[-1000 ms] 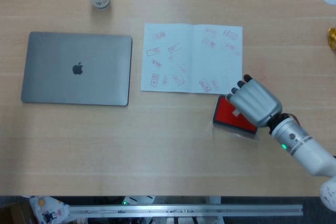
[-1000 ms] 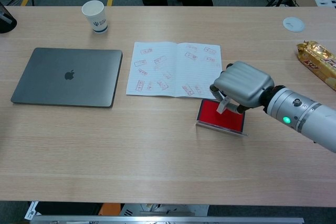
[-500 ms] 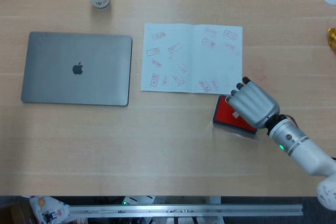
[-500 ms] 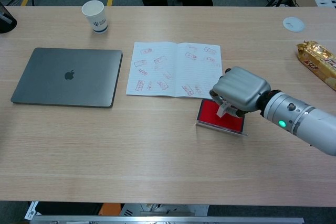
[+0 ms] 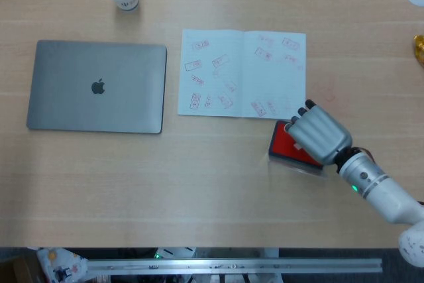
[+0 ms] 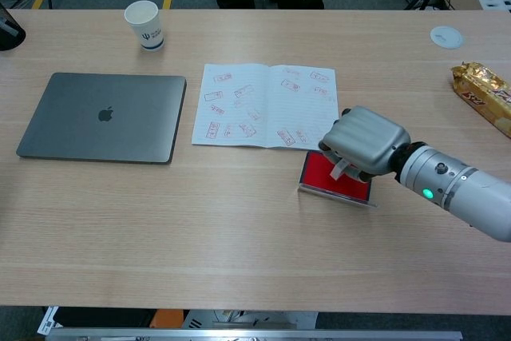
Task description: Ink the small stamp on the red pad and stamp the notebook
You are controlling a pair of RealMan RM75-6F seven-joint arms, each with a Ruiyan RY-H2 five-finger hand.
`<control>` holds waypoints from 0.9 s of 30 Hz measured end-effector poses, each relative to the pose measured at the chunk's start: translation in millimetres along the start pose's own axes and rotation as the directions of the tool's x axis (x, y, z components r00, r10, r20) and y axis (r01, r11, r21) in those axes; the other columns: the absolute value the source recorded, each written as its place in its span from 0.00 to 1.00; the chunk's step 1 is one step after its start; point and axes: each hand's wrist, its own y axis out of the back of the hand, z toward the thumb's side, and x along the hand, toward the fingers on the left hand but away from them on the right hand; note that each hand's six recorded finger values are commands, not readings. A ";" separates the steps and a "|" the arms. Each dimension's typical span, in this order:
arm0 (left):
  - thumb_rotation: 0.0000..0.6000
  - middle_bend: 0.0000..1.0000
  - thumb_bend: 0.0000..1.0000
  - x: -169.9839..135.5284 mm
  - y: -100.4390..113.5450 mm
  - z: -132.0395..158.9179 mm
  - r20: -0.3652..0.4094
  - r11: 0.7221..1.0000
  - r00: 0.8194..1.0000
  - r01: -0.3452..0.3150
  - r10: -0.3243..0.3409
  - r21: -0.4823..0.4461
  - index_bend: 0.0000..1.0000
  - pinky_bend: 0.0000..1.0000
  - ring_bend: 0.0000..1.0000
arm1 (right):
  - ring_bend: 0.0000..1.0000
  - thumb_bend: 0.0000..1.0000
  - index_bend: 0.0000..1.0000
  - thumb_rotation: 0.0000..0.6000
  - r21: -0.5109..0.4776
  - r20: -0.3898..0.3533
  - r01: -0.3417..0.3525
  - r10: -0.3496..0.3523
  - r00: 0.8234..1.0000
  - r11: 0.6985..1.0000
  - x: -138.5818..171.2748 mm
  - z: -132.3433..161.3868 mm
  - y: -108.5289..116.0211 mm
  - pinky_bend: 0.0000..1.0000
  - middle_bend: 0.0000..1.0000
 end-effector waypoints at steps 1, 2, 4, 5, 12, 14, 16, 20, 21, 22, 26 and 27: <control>1.00 0.24 0.30 -0.1 -0.1 -0.2 0.000 1.000 1.000 0.000 0.000 0.000 0.16 0.18 0.24 | 0.42 0.49 0.81 1.00 0.001 0.000 -0.001 0.001 1.000 1.000 0.0 0.1 -0.3 0.32 0.55; 1.00 0.24 0.30 -0.3 -0.1 -0.4 -0.001 1.000 1.000 0.000 0.000 0.000 0.16 0.18 0.24 | 0.42 0.49 0.81 1.00 0.001 -0.001 -0.002 0.002 1.000 1.000 0.0 0.4 -0.7 0.32 0.55; 1.00 0.24 0.30 -0.5 0.0 -0.9 -0.003 1.000 1.000 0.000 0.000 -0.001 0.16 0.18 0.24 | 0.42 0.49 0.81 1.00 0.004 -0.003 -0.005 0.005 1.000 1.000 0.2 1.0 -1.7 0.32 0.55; 1.00 0.24 0.30 -0.6 0.2 -1.2 -0.003 1.000 1.000 -0.001 0.001 -0.001 0.16 0.18 0.24 | 0.42 0.49 0.81 1.00 0.005 -0.003 -0.006 0.006 1.000 1.000 0.3 1.3 -2.1 0.32 0.55; 1.00 0.24 0.30 -1.6 0.3 -2.5 -0.006 1.000 1.000 -0.002 0.002 -0.003 0.16 0.18 0.24 | 0.42 0.49 0.81 1.00 0.002 0.001 -0.006 0.006 1.000 1.000 1.3 1.4 -2.2 0.32 0.55; 1.00 0.24 0.30 -2.2 0.6 -2.7 -0.007 1.000 1.000 -0.004 0.004 -0.005 0.16 0.18 0.24 | 0.42 0.49 0.81 1.00 -0.010 0.006 -0.001 0.001 1.000 1.000 2.2 0.2 -0.1 0.32 0.55; 1.00 0.24 0.30 -2.9 0.7 -2.8 -0.007 1.000 1.000 -0.004 0.004 -0.006 0.16 0.18 0.24 | 0.42 0.49 0.81 1.00 -0.030 0.018 0.010 -0.009 1.000 0.999 3.5 -3.6 4.6 0.32 0.55; 1.00 0.24 0.30 -2.9 1.6 -2.5 -0.006 1.000 1.000 -0.006 0.006 -0.006 0.16 0.18 0.24 | 0.42 0.49 0.81 1.00 -0.060 0.057 0.038 -0.035 0.998 0.997 5.8 -18.5 17.2 0.32 0.55; 1.00 0.24 0.30 -2.9 1.9 -2.2 -0.005 1.000 1.000 -0.006 0.006 -0.007 0.16 0.18 0.24 | 0.42 0.49 0.81 1.00 -0.070 0.073 0.048 -0.043 0.996 0.996 5.9 -24.5 21.9 0.32 0.55; 1.00 0.24 0.30 -2.9 2.1 -1.8 -0.003 1.000 1.000 -0.007 0.007 -0.007 0.16 0.18 0.24 | 0.42 0.49 0.81 1.00 -0.078 0.085 0.056 -0.050 0.995 0.995 5.7 -29.1 25.6 0.32 0.55; 1.00 0.24 0.30 -2.9 3.0 0.4 0.003 1.000 1.000 -0.008 0.008 -0.008 0.16 0.18 0.24 | 0.42 0.49 0.81 1.00 -0.117 0.132 0.083 -0.068 0.989 0.990 2.3 -45.6 40.1 0.32 0.55; 1.00 0.24 0.30 -2.9 3.2 0.8 0.005 1.000 1.000 -0.008 0.008 -0.008 0.16 0.18 0.24 | 0.42 0.49 0.81 1.00 -0.130 0.146 0.088 -0.069 0.987 0.988 0.3 -50.4 43.8 0.32 0.55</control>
